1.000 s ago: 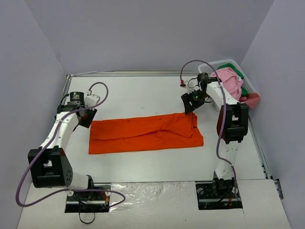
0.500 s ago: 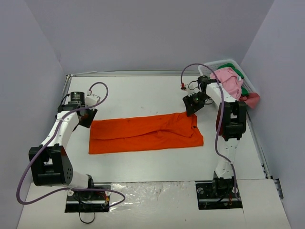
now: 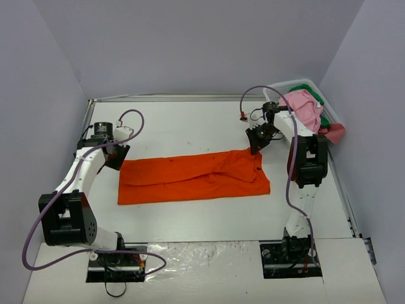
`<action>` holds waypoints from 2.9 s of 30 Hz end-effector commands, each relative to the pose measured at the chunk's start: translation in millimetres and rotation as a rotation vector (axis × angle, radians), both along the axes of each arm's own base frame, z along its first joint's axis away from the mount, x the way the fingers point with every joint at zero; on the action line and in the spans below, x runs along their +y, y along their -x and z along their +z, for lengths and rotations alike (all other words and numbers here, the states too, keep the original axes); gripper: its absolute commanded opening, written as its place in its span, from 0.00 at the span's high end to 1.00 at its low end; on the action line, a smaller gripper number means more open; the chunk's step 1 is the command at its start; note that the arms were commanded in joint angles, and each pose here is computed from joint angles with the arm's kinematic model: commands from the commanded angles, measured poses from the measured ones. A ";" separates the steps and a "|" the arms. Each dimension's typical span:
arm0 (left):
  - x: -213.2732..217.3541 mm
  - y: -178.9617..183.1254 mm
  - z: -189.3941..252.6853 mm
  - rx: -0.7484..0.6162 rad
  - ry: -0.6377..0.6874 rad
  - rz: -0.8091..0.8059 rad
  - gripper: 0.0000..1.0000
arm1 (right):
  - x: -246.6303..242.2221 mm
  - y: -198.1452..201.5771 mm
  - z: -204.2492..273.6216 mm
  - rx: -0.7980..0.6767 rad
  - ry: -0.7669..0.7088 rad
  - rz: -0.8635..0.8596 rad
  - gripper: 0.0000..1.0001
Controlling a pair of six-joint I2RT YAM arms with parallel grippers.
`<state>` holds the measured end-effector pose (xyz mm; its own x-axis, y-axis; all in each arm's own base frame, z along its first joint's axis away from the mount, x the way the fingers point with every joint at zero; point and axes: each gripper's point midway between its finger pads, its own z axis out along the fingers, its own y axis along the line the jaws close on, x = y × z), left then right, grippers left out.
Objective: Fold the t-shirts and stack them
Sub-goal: Fold the other side of the tshirt into a rectangle
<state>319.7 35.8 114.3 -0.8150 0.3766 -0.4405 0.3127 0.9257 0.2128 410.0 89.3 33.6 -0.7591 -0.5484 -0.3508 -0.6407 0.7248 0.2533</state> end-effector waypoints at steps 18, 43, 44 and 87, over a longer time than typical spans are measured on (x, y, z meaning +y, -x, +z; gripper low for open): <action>-5.1 3.1 20.7 -0.064 0.032 0.001 0.61 | 4.3 19.9 63.0 -0.094 -0.013 -0.005 1.00; -4.3 5.8 16.6 -0.055 0.028 0.006 0.60 | 74.0 97.7 43.8 0.120 -0.104 0.353 0.65; -3.6 5.8 16.2 -0.053 0.027 0.010 0.61 | 77.4 100.4 40.5 0.129 -0.097 0.369 0.64; -3.5 7.5 11.2 -0.049 0.041 0.012 0.61 | 121.2 90.6 17.8 0.174 -0.081 0.448 1.00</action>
<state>311.3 33.3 113.7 -0.8130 0.3628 -0.4555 0.3092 0.9318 0.1902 336.2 211.8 24.3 -0.5083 -0.8056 -0.3043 -0.8290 0.3620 0.4263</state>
